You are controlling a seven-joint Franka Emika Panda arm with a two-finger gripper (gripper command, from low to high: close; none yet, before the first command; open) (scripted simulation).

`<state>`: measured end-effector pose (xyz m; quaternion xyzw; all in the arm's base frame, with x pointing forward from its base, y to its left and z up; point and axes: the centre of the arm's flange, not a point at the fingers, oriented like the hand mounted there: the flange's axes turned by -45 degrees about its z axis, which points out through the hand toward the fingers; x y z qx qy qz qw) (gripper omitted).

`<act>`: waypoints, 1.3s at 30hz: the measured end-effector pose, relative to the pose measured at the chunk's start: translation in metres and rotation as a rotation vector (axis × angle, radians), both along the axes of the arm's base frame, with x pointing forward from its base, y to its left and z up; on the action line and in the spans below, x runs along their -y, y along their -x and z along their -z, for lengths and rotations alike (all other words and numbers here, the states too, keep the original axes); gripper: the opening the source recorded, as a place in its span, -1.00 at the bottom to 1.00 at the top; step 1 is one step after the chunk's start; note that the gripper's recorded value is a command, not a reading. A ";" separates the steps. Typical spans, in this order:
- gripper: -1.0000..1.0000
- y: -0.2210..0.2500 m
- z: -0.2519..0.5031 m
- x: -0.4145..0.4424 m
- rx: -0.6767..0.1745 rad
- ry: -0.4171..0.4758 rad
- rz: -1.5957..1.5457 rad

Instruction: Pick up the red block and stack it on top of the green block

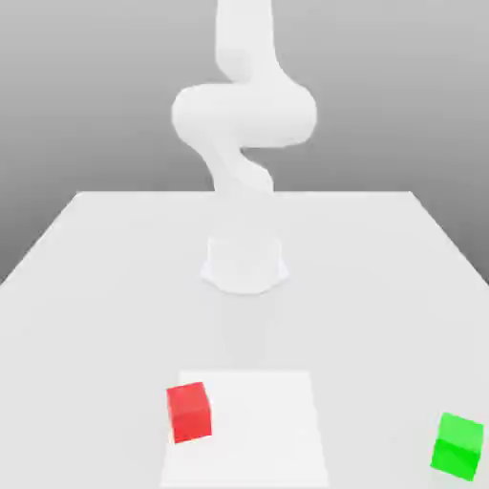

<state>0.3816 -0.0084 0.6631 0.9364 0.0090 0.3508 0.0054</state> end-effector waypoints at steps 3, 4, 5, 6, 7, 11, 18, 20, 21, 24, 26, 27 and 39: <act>0.00 -0.036 0.064 0.011 -0.105 0.030 -0.032; 0.00 -0.045 0.086 0.014 -0.139 0.038 -0.043; 0.00 -0.053 0.107 0.018 -0.172 0.046 -0.054; 0.00 -0.059 0.129 0.021 -0.205 0.054 -0.065; 0.00 -0.065 0.151 0.025 -0.239 0.061 -0.077; 0.00 -0.076 0.239 0.038 -0.372 0.082 -0.126; 0.00 -0.054 0.388 0.060 -0.602 0.099 -0.218; 0.00 -0.039 0.427 0.064 -0.666 0.099 -0.247; 0.00 -0.033 0.443 0.065 -0.689 0.098 -0.259; 0.00 -0.029 0.480 0.066 -0.710 0.099 -0.272; 0.00 -0.028 0.502 0.066 -0.712 0.099 -0.273; -1.00 -0.027 0.513 0.066 -0.712 0.099 -0.273; -1.00 -0.027 0.468 0.066 -0.713 0.098 -0.274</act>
